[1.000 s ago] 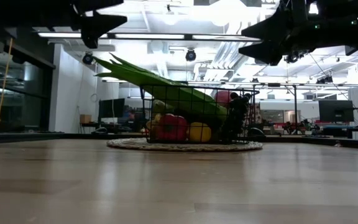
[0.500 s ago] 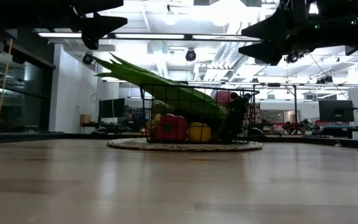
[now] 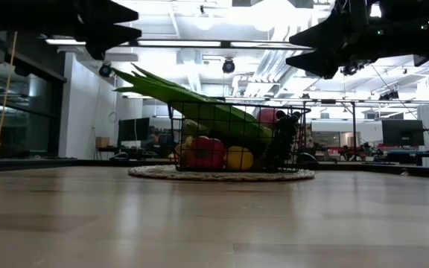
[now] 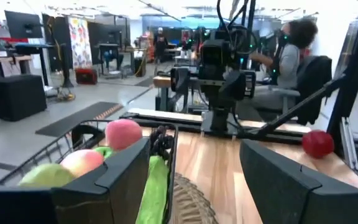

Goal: Build produce basket
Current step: Put the red pomegranate into the wire basket

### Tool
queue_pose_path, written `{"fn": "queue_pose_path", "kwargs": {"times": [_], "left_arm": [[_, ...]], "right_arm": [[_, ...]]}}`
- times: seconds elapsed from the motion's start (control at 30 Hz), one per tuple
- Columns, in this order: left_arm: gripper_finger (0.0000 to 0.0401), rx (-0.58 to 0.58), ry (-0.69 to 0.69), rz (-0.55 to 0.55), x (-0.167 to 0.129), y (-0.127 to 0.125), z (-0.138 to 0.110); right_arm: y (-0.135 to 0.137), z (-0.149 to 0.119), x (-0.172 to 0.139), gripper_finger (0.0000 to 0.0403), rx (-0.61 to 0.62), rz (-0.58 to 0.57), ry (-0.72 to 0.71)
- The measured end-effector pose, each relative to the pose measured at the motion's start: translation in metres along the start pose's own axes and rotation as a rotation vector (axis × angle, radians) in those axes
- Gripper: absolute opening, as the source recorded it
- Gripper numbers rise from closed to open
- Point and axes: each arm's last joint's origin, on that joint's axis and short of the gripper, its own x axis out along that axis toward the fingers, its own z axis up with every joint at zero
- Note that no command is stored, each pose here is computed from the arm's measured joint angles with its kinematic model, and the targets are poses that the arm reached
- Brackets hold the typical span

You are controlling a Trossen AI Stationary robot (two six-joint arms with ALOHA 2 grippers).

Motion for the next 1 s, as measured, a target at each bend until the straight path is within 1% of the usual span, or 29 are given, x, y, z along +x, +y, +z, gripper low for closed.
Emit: {"fn": "queue_pose_path", "kwargs": {"times": [0.2,0.27,0.37,0.43,0.47,0.57,0.63,0.73,0.87,0.93,1.0], "left_arm": [[0.0206,-0.043,0.008,-0.002,-0.014,0.004,0.005],[0.0197,-0.052,-0.002,-0.011,-0.015,0.004,0.006],[0.0192,-0.052,-0.002,-0.013,-0.015,0.004,0.007],[0.0191,-0.052,-0.002,-0.012,-0.015,0.004,0.006],[0.0191,-0.051,0.000,-0.012,-0.015,0.004,0.006],[0.0191,-0.052,0.000,-0.011,-0.015,0.004,0.006],[0.0191,-0.051,0.003,-0.009,-0.015,0.004,0.006],[0.0191,-0.050,0.005,-0.009,-0.015,0.004,0.006],[0.0191,-0.049,0.009,-0.009,-0.015,0.004,0.005],[0.0191,-0.049,0.013,-0.008,-0.015,0.004,0.005],[0.0191,-0.051,0.013,-0.008,-0.015,0.004,0.005]], "right_arm": [[0.000,0.000,0.000,0.0369,0.007,0.001,-0.004],[0.000,0.002,0.000,0.0369,0.046,0.002,-0.020],[0.002,0.012,0.003,0.0369,0.149,0.027,-0.050],[0.008,0.021,0.006,0.0369,0.194,0.083,-0.023],[0.012,0.025,0.008,0.0369,0.211,0.110,0.023],[0.025,0.035,0.011,0.0369,0.248,0.133,0.257],[0.035,0.042,0.009,0.0369,0.271,0.107,0.442],[0.049,0.041,-0.002,0.0369,0.335,0.021,0.764],[0.071,0.037,-0.022,0.0369,0.504,-0.125,1.133],[0.085,0.030,-0.032,0.0369,0.575,-0.194,1.294],[0.101,0.026,-0.041,0.0369,0.640,-0.238,1.418]]}}
